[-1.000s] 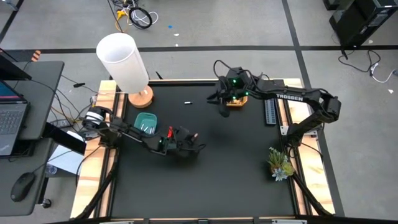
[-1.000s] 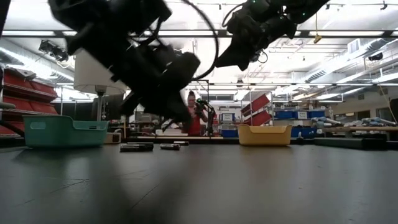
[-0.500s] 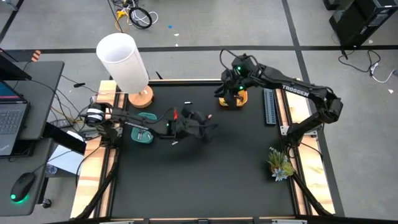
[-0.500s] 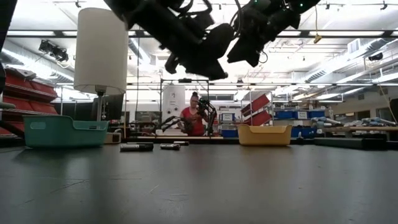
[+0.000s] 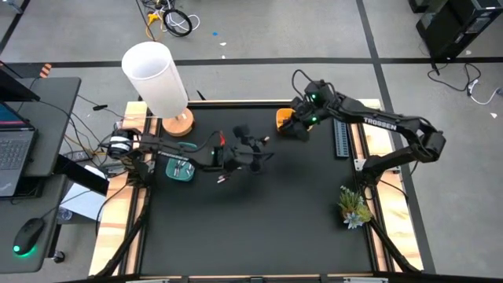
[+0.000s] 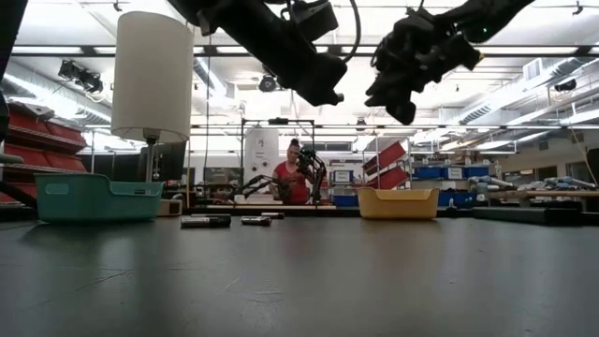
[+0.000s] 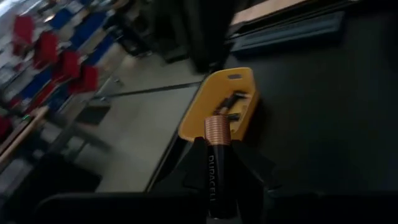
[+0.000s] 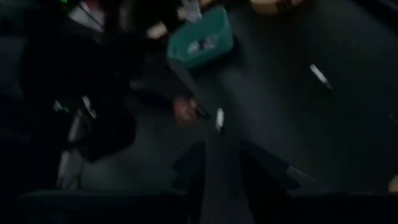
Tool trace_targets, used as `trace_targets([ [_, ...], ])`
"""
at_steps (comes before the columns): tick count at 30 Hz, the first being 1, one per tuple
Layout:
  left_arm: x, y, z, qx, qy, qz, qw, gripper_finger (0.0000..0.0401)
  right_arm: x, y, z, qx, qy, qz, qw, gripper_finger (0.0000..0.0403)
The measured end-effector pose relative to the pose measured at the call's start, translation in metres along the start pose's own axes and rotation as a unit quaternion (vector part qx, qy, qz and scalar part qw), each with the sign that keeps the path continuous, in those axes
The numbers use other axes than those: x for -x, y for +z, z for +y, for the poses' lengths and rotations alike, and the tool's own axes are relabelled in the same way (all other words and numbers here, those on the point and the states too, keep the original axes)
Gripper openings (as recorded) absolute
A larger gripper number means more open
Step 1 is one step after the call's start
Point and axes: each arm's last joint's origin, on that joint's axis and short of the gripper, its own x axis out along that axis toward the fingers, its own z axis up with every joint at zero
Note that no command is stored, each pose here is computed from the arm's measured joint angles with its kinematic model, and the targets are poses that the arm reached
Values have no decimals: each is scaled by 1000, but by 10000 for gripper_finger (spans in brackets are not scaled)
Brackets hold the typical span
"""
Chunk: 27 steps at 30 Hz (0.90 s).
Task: Sort batteries
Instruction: Put the black battery into the yellow bin
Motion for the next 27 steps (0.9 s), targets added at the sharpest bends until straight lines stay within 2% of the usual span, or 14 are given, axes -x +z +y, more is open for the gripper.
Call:
trace_targets([
  [3, -5, -1, 4, -7, -26, -5, 1000, 54, -9, 0, 1, -12, 19, -25, 999, 116],
  [8, -12, 1, 15, -1, -26, -22, 999, 54, -13, 0, 5, -16, 24, -27, 999, 133],
  [11, -16, 4, 22, -19, -33, -46, 998, 54, -12, 0, 4, -17, 26, -29, 999, 143],
  [15, -19, 3, 31, -29, -37, -47, 998, 54, -9, 1, 0, -20, 21, -34, 999, 154],
  [19, -23, 2, 37, -47, -40, -48, 997, 54, -7, 4, 0, -17, 44, -40, 998, 155],
  [22, -27, 1, 42, -55, -54, -59, 995, 54, -7, 6, 0, -14, 39, -51, 998, 156],
  [27, -31, 2, 48, -58, -48, -57, 996, 54, -15, 9, -7, -21, 37, -64, 997, 155],
])
